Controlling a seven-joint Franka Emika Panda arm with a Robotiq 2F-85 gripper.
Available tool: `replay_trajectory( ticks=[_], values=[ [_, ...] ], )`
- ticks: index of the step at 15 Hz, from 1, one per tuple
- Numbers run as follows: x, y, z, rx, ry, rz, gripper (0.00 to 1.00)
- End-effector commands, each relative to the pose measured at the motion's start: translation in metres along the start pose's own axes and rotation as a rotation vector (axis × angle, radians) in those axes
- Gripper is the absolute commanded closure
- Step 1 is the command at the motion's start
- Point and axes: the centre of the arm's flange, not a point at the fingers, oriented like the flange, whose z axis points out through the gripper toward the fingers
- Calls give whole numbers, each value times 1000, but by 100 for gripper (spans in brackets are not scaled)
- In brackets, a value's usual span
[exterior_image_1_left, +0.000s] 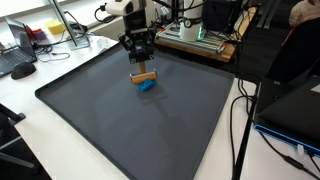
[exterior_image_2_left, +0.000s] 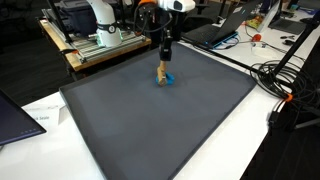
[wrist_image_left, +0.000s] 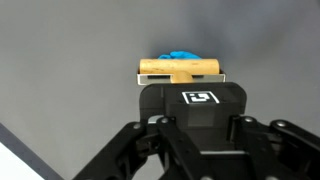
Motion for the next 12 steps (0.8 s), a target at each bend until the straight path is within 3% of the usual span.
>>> replay_trajectory(
  ticks=[1,12],
  values=[
    [12,-2,21,17,52,-42,78],
    [24,-2,34,54,132,-122,78]
  ],
)
